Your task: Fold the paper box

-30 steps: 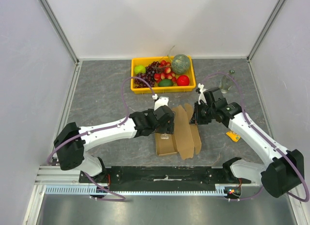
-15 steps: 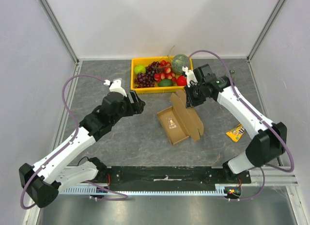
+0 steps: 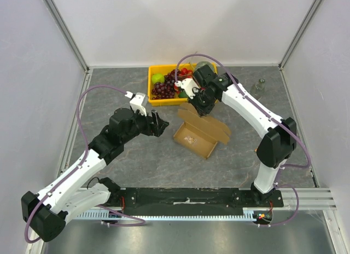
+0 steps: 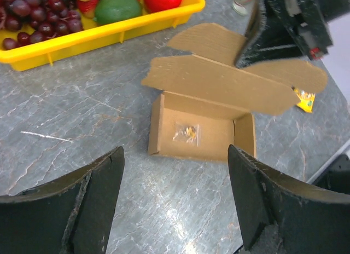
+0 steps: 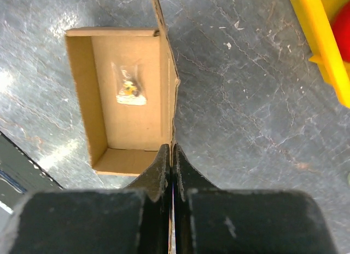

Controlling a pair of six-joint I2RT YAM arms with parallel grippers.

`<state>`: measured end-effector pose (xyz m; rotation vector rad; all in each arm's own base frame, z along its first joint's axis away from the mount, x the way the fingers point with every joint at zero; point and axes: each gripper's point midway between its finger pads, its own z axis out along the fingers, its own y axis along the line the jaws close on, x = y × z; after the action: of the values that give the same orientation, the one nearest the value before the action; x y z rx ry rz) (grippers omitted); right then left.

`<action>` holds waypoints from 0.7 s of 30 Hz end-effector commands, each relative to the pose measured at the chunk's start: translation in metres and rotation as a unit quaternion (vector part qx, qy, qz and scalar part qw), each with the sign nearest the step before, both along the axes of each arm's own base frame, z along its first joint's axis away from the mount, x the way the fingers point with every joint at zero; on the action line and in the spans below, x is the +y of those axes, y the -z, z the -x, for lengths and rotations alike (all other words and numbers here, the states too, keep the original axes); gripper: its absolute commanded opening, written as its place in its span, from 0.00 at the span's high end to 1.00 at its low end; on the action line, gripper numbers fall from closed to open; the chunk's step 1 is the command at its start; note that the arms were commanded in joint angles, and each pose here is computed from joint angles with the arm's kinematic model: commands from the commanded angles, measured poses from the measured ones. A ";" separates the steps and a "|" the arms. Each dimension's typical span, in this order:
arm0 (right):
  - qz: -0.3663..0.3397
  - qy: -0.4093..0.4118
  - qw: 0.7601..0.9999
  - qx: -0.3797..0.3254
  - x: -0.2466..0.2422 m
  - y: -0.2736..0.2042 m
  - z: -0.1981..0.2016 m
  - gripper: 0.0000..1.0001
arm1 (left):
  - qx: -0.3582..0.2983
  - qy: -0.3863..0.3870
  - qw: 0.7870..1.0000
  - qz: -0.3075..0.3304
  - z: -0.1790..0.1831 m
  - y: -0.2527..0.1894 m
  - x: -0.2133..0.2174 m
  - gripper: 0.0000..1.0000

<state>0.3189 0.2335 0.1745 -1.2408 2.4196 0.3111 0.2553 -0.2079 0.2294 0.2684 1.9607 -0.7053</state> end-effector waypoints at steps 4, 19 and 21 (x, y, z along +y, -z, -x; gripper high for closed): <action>0.065 -0.116 0.991 0.005 0.012 0.016 0.013 1.00 | -0.060 0.081 0.994 -0.032 0.009 0.001 -0.009 0.19; -0.023 -0.198 0.979 0.039 0.036 -0.011 0.051 1.00 | -0.074 0.127 0.988 -0.042 0.015 0.012 -0.018 0.18; -0.024 -0.194 0.980 0.041 0.036 -0.013 0.051 1.00 | -0.074 0.141 0.986 -0.040 0.019 0.011 -0.021 0.18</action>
<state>0.2758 0.2661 0.1556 -1.7118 2.2791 0.4756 0.2400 -0.2215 0.2011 0.5489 1.9301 -0.7334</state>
